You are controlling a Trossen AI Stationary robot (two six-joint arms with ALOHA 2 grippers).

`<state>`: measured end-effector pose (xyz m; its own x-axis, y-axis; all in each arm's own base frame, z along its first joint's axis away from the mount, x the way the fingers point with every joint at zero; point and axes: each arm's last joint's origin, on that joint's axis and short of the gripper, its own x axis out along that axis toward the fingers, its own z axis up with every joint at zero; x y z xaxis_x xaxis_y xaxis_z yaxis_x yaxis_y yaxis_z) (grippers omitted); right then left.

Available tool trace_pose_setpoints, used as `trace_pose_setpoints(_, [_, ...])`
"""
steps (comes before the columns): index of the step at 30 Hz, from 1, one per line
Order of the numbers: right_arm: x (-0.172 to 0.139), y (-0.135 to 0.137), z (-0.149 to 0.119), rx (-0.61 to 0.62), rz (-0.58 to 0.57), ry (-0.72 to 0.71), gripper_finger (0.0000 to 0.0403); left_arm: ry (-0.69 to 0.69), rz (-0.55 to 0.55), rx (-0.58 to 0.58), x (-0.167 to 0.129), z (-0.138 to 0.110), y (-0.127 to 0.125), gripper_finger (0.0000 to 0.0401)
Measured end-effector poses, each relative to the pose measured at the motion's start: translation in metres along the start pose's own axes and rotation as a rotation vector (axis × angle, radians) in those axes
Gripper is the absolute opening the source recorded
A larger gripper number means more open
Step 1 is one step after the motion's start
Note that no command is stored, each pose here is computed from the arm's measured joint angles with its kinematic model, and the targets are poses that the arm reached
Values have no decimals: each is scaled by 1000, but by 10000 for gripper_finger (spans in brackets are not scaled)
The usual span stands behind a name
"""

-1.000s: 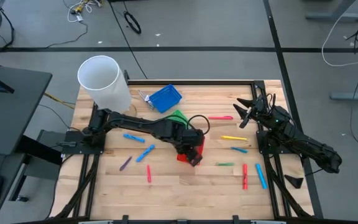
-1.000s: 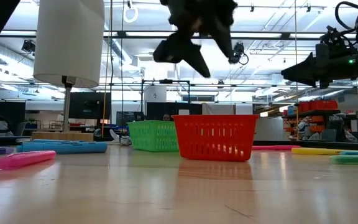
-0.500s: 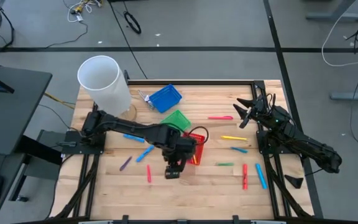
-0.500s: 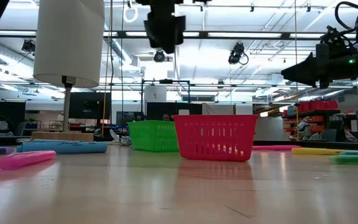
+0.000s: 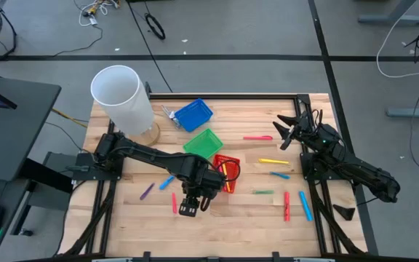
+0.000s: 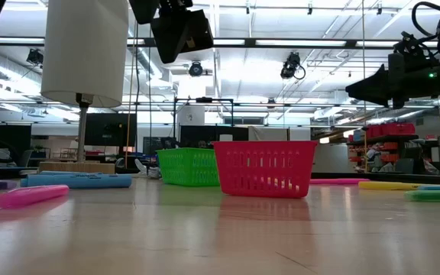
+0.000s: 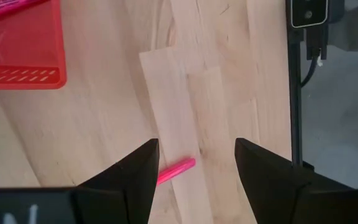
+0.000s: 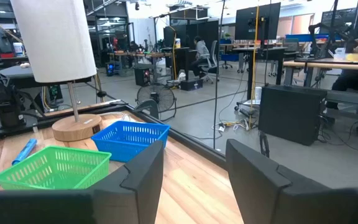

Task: Pick & Place Markers
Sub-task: Put the small green pen into the blue bin

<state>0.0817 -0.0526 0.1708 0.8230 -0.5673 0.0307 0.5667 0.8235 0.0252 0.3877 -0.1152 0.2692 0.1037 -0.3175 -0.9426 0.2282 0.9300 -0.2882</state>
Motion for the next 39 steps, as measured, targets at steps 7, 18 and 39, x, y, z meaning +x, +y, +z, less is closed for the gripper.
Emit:
trace_pose_setpoints(7, [0, 0, 0, 0, 0, 0, 176, -8, 24, -7, 0, 1, 1, 218])
trace_pose_setpoints(18, [0, 0, 0, 0, 0, -1, 176, -398, 142, 81, -21, 28, -13, 218])
trace_pose_setpoints(39, [0, 0, 0, 0, -2, -1, 176, -925, 347, 157, -65, -3, -5, 218])
